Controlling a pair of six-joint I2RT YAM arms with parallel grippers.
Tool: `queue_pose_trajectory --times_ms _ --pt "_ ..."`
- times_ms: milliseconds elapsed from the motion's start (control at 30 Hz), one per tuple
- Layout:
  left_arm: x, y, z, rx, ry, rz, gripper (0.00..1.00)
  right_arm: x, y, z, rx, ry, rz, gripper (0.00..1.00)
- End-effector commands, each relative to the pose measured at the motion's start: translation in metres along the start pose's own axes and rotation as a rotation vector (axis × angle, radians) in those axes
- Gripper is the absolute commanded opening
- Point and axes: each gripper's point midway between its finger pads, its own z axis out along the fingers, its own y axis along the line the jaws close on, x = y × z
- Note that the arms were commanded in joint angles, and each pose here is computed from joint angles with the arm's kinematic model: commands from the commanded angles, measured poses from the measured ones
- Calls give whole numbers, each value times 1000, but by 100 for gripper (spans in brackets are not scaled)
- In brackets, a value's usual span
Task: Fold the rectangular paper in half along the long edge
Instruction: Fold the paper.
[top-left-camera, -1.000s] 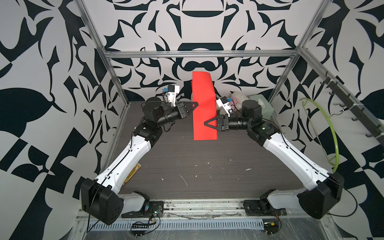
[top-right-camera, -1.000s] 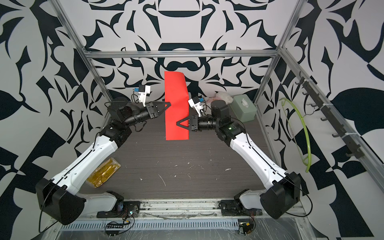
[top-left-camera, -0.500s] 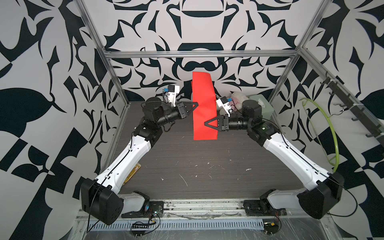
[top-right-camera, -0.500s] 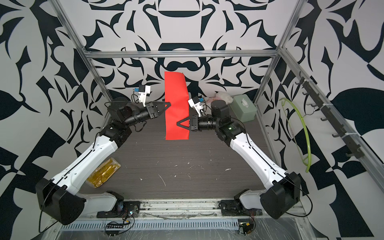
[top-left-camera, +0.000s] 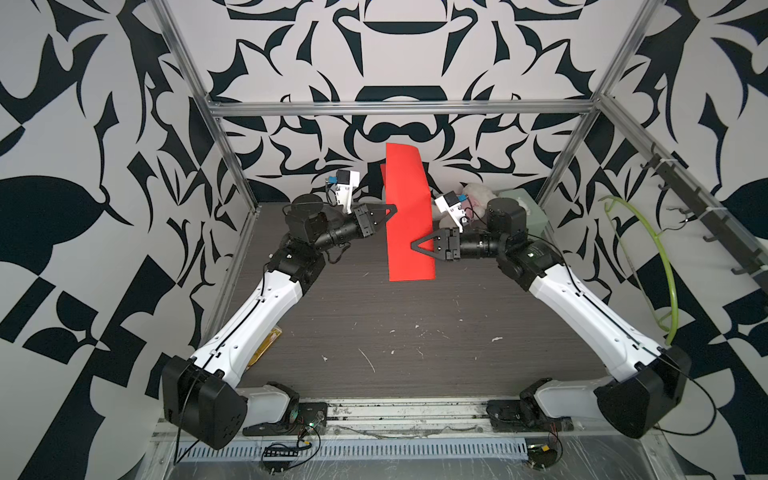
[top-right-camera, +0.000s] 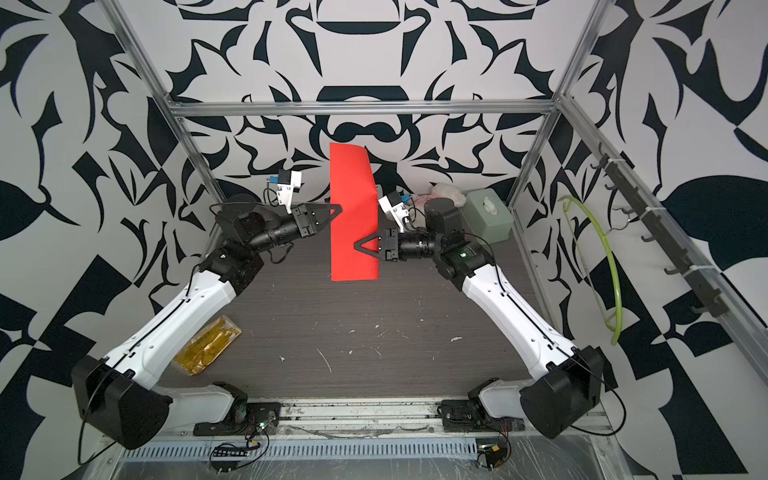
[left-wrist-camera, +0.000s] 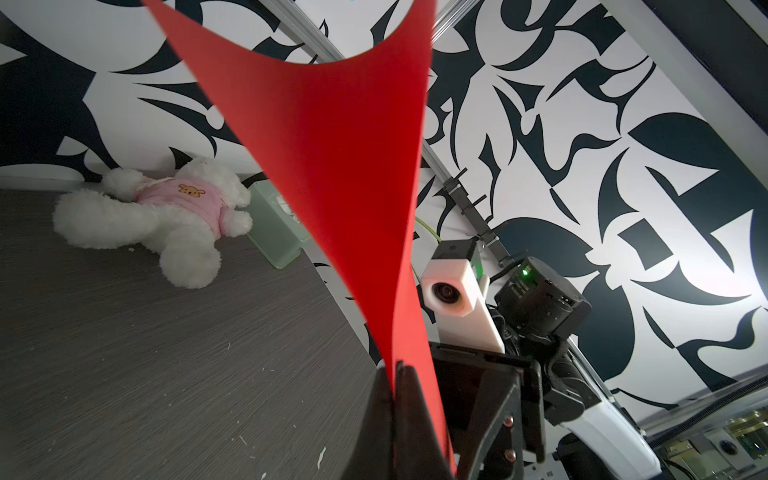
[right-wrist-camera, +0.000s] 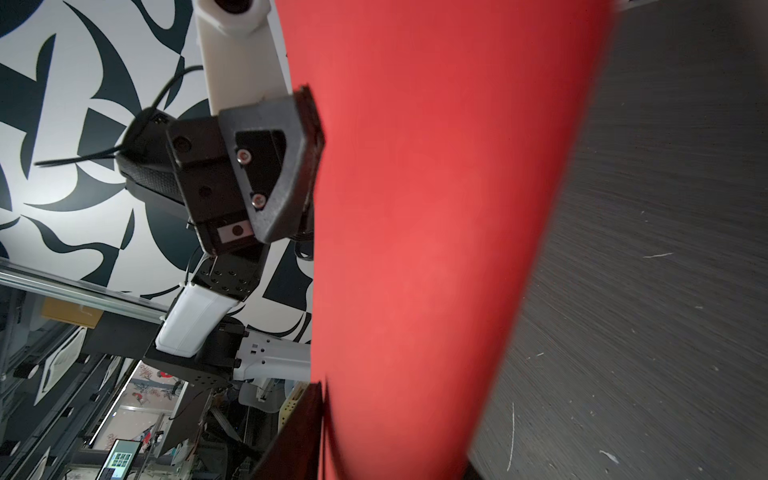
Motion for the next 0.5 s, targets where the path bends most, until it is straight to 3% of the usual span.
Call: queue_pose_trajectory --times_ms 0,100,267,467 --pt "-1 -8 1 27 10 11 0 -21 33 -14 -48 -69 -117 36" --pt "0 -8 1 31 13 5 0 -26 32 -13 -58 -73 -117 28" --pt "0 -8 0 29 13 7 0 -31 33 -13 -80 -83 -111 0" --pt "0 -10 -1 28 10 11 0 -34 41 -18 -99 -88 -129 0"
